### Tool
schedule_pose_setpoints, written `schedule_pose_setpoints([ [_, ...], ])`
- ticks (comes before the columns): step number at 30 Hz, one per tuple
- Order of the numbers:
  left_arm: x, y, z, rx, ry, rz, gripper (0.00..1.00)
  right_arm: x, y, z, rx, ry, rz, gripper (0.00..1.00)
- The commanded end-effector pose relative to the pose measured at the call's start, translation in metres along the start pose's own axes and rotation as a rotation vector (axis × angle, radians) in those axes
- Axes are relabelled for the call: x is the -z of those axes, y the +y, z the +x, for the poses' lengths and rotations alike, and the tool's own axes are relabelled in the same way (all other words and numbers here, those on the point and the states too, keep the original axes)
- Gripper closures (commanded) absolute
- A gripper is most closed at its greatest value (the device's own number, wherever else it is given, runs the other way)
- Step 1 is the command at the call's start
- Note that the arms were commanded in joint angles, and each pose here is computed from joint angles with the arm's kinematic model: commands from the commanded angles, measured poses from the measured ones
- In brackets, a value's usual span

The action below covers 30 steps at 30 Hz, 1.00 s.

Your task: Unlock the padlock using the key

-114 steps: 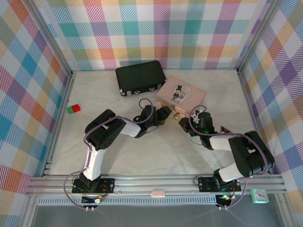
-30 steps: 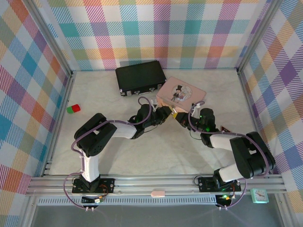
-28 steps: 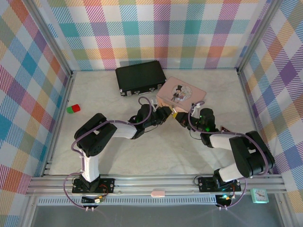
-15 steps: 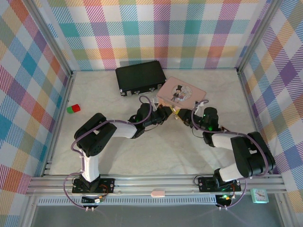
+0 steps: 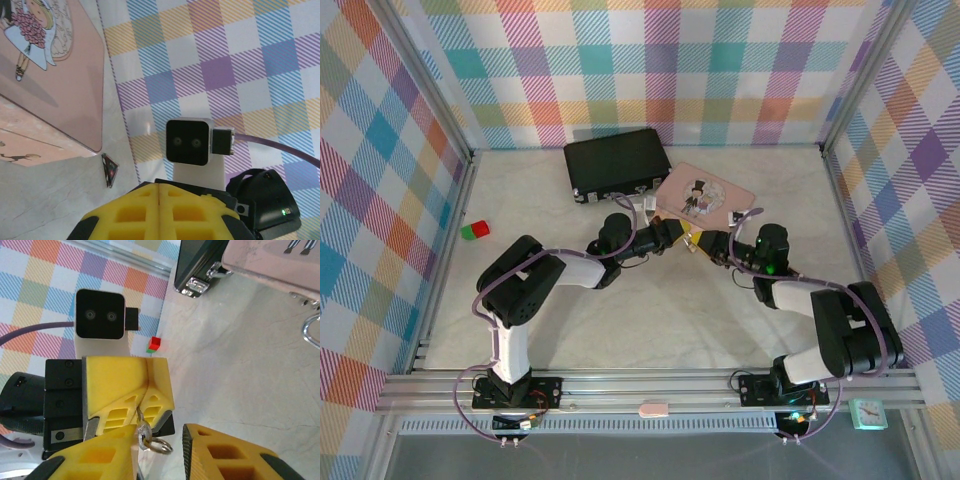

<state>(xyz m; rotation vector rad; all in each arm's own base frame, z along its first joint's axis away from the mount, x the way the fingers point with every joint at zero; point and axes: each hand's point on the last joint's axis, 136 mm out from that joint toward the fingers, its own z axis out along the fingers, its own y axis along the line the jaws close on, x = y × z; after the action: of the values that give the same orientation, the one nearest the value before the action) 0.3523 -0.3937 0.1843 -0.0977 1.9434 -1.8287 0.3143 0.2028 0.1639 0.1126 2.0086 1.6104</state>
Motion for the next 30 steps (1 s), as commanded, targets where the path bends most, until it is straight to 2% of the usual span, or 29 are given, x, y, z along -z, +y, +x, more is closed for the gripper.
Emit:
schedule_pose_setpoints([
  [1,-0.002,-0.019,-0.005,-0.071,0.001,0.082,1.00,-0.005,0.027,0.000,0.071,0.030,-0.106,0.72],
  [9,0.001,-0.017,-0.004,-0.064,-0.007,0.073,1.00,-0.006,0.026,-0.001,0.071,0.014,-0.105,0.84],
  [15,0.001,-0.019,-0.002,-0.060,-0.009,0.083,1.00,-0.007,0.025,-0.003,0.068,0.005,-0.109,1.00],
  [17,0.001,-0.020,-0.001,-0.055,-0.010,0.087,1.00,-0.008,0.021,-0.003,0.064,0.001,-0.098,1.00],
  [18,0.002,-0.018,-0.003,-0.046,-0.021,0.083,0.92,-0.008,0.018,-0.002,0.070,-0.001,-0.090,1.00],
  [19,0.005,-0.015,-0.007,-0.032,-0.038,0.073,0.77,-0.008,0.015,0.000,0.080,0.002,-0.079,1.00],
  [20,0.008,-0.010,-0.011,-0.020,-0.055,0.060,0.67,-0.007,0.012,0.001,0.091,0.008,-0.067,1.00],
  [21,0.012,-0.005,-0.017,-0.010,-0.075,0.046,0.63,-0.007,0.008,0.004,0.097,0.018,-0.049,1.00],
  [25,0.025,0.024,-0.034,0.026,-0.124,-0.039,0.56,-0.002,-0.009,0.012,0.170,0.045,0.065,1.00],
  [30,0.029,0.073,-0.026,0.053,-0.100,-0.280,0.51,0.019,-0.032,0.011,0.274,0.038,0.308,1.00],
])
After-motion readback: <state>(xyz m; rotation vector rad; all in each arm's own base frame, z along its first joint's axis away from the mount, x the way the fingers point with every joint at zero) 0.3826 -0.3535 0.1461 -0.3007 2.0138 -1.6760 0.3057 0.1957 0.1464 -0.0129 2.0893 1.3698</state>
